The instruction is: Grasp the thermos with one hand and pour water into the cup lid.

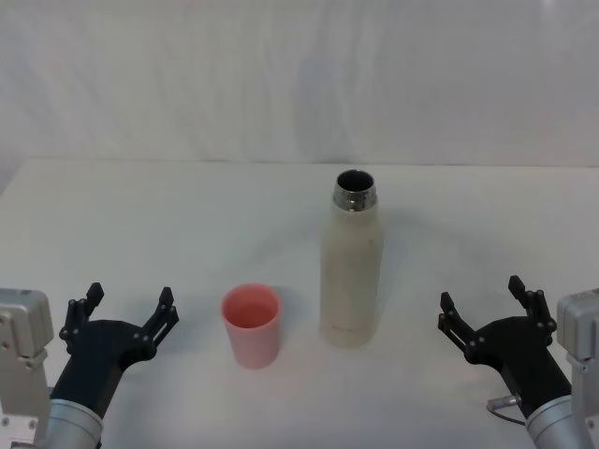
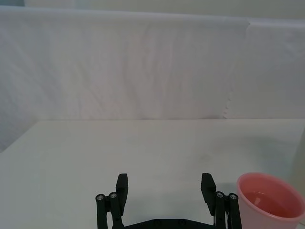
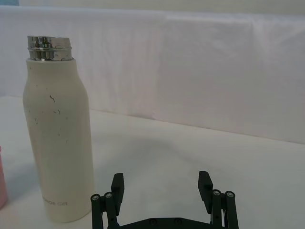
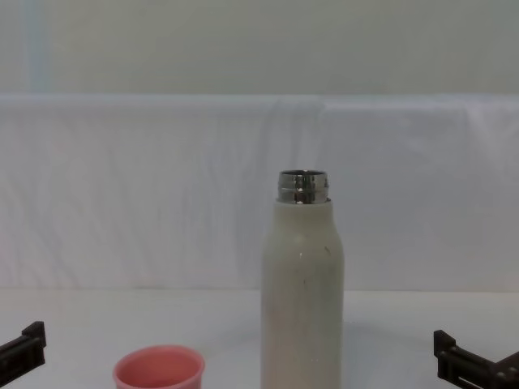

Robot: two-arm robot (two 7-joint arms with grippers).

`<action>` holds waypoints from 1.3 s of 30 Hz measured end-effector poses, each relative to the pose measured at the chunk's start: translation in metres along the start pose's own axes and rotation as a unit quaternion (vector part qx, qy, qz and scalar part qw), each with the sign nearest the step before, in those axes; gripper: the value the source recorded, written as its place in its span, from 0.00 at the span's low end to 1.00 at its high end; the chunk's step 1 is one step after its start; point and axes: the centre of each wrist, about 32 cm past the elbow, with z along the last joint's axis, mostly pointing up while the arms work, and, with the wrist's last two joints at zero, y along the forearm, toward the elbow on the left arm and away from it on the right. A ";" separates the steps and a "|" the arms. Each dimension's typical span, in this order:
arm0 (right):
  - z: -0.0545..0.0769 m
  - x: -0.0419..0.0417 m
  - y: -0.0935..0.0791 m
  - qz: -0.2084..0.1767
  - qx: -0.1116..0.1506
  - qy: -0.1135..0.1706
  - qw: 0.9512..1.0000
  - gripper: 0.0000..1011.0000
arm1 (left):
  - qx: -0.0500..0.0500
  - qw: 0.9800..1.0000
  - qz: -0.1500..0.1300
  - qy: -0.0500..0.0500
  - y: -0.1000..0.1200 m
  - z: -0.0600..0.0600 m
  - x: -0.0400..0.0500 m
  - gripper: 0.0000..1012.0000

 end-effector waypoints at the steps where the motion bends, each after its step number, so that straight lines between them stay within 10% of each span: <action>1: 0.000 0.0000 0.000 0.000 0.000 0.000 1.000 0.99 | 0.000 1.000 0.000 0.000 0.000 0.000 0.0000 0.99; 39: 0.000 0.0000 0.000 0.000 0.000 0.000 1.000 0.99 | 0.000 1.000 0.000 0.000 0.000 0.000 0.0000 0.99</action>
